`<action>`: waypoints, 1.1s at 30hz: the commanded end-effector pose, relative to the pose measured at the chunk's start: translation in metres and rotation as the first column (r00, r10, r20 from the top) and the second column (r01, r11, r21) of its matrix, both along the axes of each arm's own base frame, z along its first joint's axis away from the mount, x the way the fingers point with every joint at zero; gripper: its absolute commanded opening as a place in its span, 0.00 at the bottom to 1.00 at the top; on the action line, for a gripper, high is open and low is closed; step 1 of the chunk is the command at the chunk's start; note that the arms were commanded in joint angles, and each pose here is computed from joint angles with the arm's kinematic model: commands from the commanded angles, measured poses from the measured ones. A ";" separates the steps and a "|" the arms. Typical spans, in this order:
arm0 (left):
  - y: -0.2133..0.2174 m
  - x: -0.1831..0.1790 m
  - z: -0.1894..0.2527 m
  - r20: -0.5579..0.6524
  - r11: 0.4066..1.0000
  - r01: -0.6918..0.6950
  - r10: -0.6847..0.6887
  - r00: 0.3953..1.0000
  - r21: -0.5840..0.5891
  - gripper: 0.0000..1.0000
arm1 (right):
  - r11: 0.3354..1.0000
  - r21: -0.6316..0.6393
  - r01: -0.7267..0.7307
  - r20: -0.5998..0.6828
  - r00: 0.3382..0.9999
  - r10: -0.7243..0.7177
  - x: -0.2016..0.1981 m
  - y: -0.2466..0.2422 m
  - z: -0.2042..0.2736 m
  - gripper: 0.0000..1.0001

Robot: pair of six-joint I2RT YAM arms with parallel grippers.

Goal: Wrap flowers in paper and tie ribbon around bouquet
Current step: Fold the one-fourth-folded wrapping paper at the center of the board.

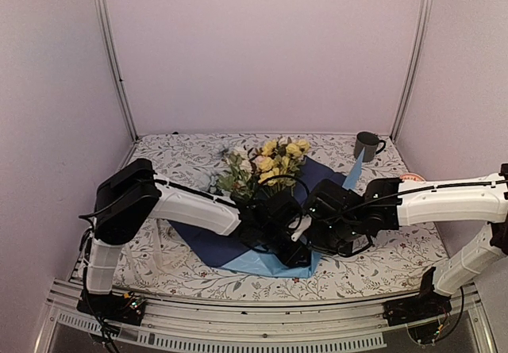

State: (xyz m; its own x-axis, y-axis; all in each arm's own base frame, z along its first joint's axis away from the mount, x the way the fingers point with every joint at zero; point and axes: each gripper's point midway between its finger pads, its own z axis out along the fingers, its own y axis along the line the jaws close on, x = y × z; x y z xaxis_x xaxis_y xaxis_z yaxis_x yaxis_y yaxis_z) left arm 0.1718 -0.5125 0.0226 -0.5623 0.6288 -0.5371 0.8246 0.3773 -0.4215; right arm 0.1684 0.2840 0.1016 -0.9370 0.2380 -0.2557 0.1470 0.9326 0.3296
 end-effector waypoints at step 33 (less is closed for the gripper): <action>0.135 -0.017 0.033 -0.046 0.983 -0.164 0.160 0.986 -0.083 0.57 | 0.937 -0.075 -0.341 0.115 0.931 0.348 0.016 0.045 -0.005 0.00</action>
